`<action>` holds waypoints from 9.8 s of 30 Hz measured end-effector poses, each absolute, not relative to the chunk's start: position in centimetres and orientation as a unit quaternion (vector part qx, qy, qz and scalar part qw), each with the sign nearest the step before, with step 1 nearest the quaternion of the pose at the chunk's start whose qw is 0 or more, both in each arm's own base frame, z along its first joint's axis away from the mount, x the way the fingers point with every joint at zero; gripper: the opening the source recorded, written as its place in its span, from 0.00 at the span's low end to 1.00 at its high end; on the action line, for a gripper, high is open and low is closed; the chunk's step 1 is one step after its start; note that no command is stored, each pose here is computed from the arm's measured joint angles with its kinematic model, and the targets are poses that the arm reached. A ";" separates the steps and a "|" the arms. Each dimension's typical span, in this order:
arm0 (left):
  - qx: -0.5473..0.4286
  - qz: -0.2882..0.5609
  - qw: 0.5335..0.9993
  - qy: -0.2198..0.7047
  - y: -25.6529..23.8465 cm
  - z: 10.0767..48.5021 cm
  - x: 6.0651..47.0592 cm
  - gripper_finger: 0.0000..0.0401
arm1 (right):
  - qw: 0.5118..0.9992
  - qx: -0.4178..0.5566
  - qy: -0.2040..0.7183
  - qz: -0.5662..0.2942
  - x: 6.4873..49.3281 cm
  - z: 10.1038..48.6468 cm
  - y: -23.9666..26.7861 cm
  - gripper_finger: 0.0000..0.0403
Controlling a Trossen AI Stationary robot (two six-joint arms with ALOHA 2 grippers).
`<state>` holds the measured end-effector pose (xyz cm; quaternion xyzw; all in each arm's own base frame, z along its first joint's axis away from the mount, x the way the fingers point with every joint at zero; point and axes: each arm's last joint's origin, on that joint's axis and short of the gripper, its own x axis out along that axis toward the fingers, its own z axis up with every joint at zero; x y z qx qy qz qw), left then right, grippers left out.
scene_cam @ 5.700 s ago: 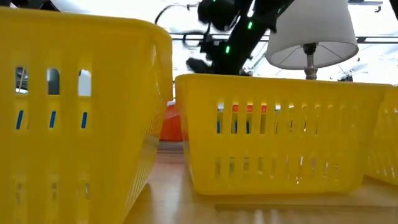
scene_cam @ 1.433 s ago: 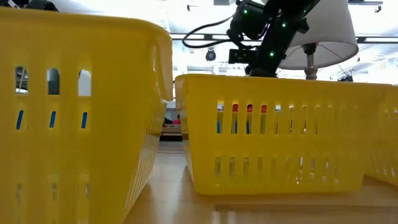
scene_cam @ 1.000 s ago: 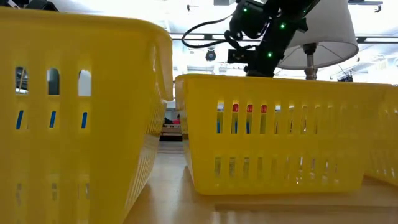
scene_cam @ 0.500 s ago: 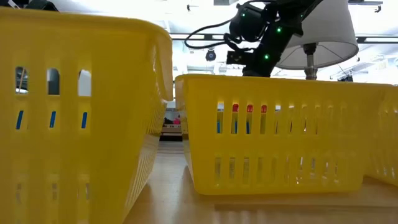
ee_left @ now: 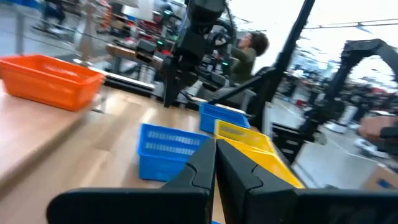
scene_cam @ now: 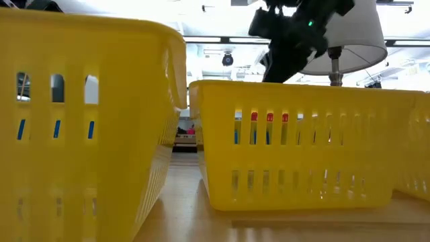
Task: Stack baskets on shelf by color
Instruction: Stack the orange bin on top of the other orange bins on the shelf, then put the middle blue bin on the shelf
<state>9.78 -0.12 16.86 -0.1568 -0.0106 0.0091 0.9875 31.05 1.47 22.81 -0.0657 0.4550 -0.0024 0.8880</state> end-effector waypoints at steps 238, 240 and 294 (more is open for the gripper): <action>0.039 0.012 0.985 0.171 -2.9 31.4 29.1 0.35 | 0.987 -0.141 0.051 0.052 19.9 26.4 7.4 0.00; 0.033 0.028 0.991 0.130 -4.0 29.7 26.7 0.35 | 0.987 -0.146 0.041 0.061 20.4 26.3 7.4 0.00; -0.029 0.053 0.998 0.000 -5.5 26.3 15.5 0.35 | 0.853 -0.122 0.506 0.045 30.4 16.9 11.6 0.45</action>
